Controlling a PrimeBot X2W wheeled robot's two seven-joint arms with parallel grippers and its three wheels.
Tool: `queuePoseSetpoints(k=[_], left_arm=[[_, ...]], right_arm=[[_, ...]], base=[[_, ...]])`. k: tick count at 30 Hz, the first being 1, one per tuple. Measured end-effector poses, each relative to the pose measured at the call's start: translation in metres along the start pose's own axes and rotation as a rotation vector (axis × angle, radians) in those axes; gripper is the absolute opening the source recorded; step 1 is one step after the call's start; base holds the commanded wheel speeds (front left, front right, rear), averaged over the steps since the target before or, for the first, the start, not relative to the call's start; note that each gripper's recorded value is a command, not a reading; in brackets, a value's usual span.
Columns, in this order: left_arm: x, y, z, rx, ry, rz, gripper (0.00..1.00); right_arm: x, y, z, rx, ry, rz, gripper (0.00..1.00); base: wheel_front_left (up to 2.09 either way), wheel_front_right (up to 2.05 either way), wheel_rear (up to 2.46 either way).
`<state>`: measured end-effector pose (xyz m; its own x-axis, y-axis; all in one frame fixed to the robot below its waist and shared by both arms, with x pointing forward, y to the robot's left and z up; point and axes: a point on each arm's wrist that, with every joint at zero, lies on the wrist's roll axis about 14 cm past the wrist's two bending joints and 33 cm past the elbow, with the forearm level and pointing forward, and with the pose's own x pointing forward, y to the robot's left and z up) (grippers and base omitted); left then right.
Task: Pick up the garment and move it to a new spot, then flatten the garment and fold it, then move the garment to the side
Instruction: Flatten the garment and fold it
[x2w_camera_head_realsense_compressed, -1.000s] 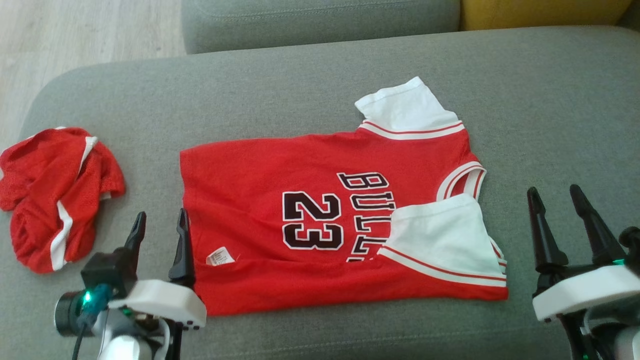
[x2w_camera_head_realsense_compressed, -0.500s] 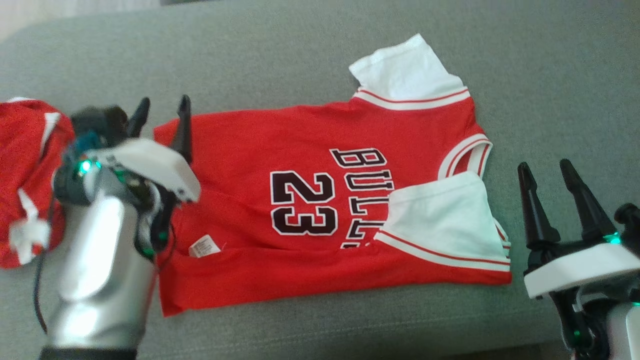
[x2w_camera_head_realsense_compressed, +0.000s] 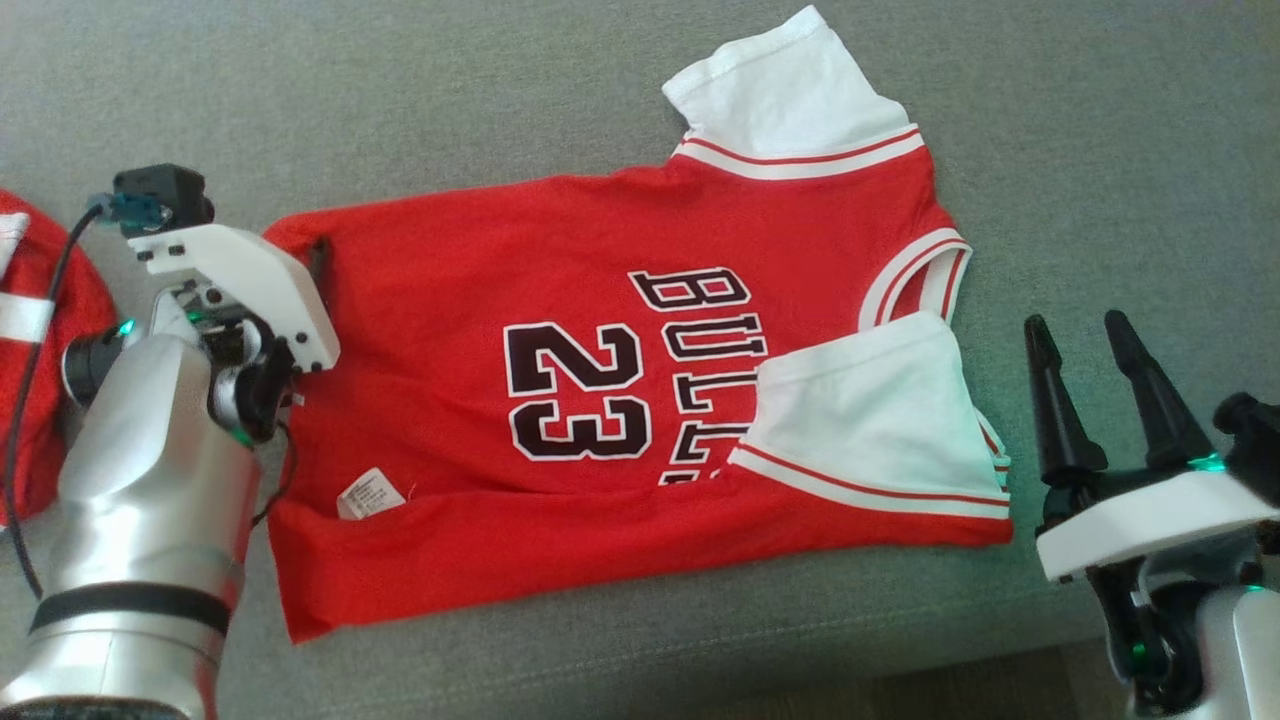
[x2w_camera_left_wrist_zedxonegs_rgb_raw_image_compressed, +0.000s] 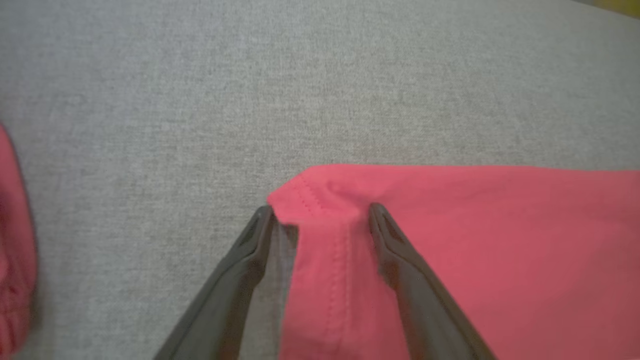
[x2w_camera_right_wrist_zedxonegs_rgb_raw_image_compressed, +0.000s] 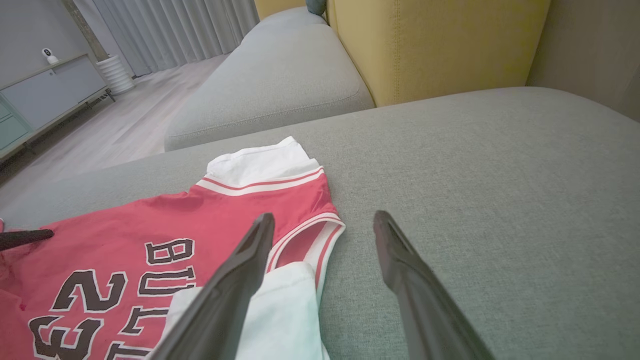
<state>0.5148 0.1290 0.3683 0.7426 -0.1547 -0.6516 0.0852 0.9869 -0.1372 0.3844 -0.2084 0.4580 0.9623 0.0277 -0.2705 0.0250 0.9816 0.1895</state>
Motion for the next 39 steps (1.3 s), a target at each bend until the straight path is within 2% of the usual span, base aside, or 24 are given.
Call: queuePoseSetpoints(k=[3, 4, 5, 6, 7, 13, 18, 22, 27, 36, 39], left_arm=[[0.001, 0.001, 0.000, -0.009, 0.016, -0.005, 1.00], [0.001, 0.001, 0.001, -0.008, 0.016, -0.007, 0.91], [0.001, 0.001, 0.003, -0.005, 0.013, -0.012, 0.48], [0.001, 0.000, 0.004, 0.001, 0.006, -0.013, 0.21], [0.001, 0.000, 0.005, 0.003, -0.005, -0.018, 0.00], [-0.001, -0.002, 0.028, 0.023, -0.143, -0.034, 0.00], [0.002, -0.007, 0.040, 0.029, -0.205, -0.051, 0.00], [0.006, -0.013, 0.041, 0.031, -0.208, -0.063, 0.00], [0.012, -0.020, 0.046, 0.037, -0.224, -0.085, 0.00], [0.017, -0.016, 0.042, 0.049, -0.234, -0.091, 0.00], [0.019, -0.013, 0.039, 0.057, -0.229, -0.091, 0.00]], right_arm=[[0.001, 0.000, -0.001, 0.006, -0.002, 0.001, 1.00], [0.001, 0.000, -0.001, 0.007, -0.001, 0.002, 1.00], [0.001, 0.001, -0.001, 0.006, -0.002, 0.003, 1.00], [0.001, 0.001, -0.001, 0.006, -0.002, 0.003, 1.00], [0.001, 0.001, -0.002, 0.007, -0.001, 0.004, 1.00], [0.010, -0.002, 0.000, 0.002, -0.003, 0.012, 1.00], [0.032, -0.016, 0.009, -0.054, 0.001, 0.015, 1.00], [0.069, -0.023, 0.023, -0.087, -0.004, 0.031, 1.00], [0.112, -0.011, 0.029, -0.088, 0.012, 0.083, 1.00], [0.201, 0.023, 0.001, -0.137, 0.182, 0.183, 1.00], [0.220, 0.028, -0.010, -0.160, 0.244, 0.193, 1.00]], base=[[0.00, 0.00, 0.00], [0.00, 0.00, 0.00], [0.00, 0.00, 0.00], [0.00, 0.00, 0.00], [0.00, 0.00, 0.00], [0.00, 0.00, 0.00], [0.00, 0.00, 0.00], [0.00, 0.00, 0.00], [0.00, 0.00, 0.00], [0.00, 0.00, 0.00], [0.00, 0.00, 0.00]])
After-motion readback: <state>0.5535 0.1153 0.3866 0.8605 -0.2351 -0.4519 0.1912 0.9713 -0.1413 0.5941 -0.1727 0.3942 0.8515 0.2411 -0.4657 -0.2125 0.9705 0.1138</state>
